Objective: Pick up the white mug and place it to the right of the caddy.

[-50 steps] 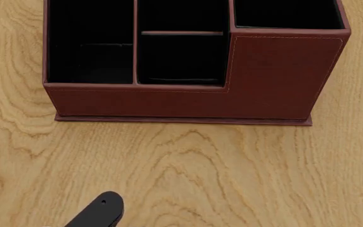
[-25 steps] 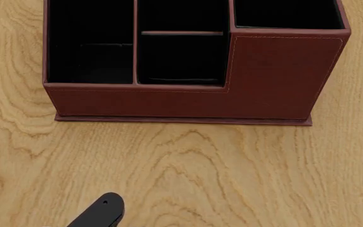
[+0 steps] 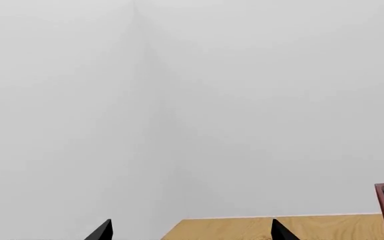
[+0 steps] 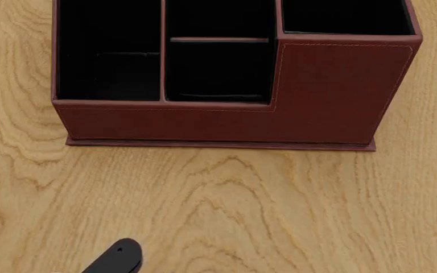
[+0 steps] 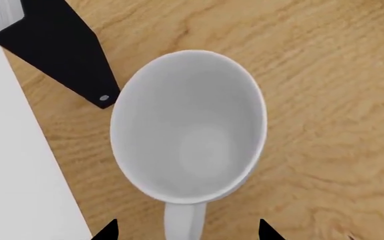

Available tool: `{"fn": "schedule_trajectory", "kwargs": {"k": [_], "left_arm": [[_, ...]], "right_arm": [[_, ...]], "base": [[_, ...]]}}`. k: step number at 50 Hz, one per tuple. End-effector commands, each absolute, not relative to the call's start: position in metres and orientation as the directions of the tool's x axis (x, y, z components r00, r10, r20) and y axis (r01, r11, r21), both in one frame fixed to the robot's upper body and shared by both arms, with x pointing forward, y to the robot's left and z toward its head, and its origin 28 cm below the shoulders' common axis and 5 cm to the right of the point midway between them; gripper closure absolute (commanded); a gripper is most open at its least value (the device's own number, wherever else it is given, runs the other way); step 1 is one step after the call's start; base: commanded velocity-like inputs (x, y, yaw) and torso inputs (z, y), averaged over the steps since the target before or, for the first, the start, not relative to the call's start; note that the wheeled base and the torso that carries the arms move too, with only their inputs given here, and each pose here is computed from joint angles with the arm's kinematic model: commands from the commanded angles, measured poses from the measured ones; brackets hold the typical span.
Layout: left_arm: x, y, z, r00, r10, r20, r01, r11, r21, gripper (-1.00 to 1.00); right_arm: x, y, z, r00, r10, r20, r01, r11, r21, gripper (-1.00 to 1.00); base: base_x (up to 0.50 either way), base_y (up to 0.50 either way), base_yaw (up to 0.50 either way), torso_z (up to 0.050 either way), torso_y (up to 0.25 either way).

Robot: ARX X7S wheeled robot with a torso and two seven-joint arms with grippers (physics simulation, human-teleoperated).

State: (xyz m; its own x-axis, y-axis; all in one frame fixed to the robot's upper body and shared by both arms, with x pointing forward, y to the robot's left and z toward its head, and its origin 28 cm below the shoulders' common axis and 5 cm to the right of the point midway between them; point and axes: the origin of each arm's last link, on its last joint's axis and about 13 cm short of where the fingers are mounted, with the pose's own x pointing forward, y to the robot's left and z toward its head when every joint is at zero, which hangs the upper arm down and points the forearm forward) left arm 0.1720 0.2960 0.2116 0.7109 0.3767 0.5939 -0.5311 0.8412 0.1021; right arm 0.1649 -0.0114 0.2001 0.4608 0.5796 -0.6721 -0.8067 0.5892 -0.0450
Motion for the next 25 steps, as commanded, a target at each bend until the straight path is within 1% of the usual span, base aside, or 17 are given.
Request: {"fn": "schedule_trajectory", "kwargs": {"k": [1,25], "left_arm": [[0.173,0.2971,0.2102,0.712,0.379,0.592,-0.531,0.841,0.1,-1.0],[0.1742,0.2964,0.2109,0.713,0.373,0.593,-0.527,0.844,0.103,-1.0]], "right_arm": [[0.1665,-0.0087,0.1958,0.445,0.579,-0.683,-0.813,0.581,-0.037,-1.0],[0.1687,-0.0075,0.1873,0.426,0.571,-0.702,-0.813,0.582,-0.02,-1.0]], "base": [[0.0,0.0,0.0,0.0,0.0],[0.0,0.0,0.0,0.0,0.0]]}}
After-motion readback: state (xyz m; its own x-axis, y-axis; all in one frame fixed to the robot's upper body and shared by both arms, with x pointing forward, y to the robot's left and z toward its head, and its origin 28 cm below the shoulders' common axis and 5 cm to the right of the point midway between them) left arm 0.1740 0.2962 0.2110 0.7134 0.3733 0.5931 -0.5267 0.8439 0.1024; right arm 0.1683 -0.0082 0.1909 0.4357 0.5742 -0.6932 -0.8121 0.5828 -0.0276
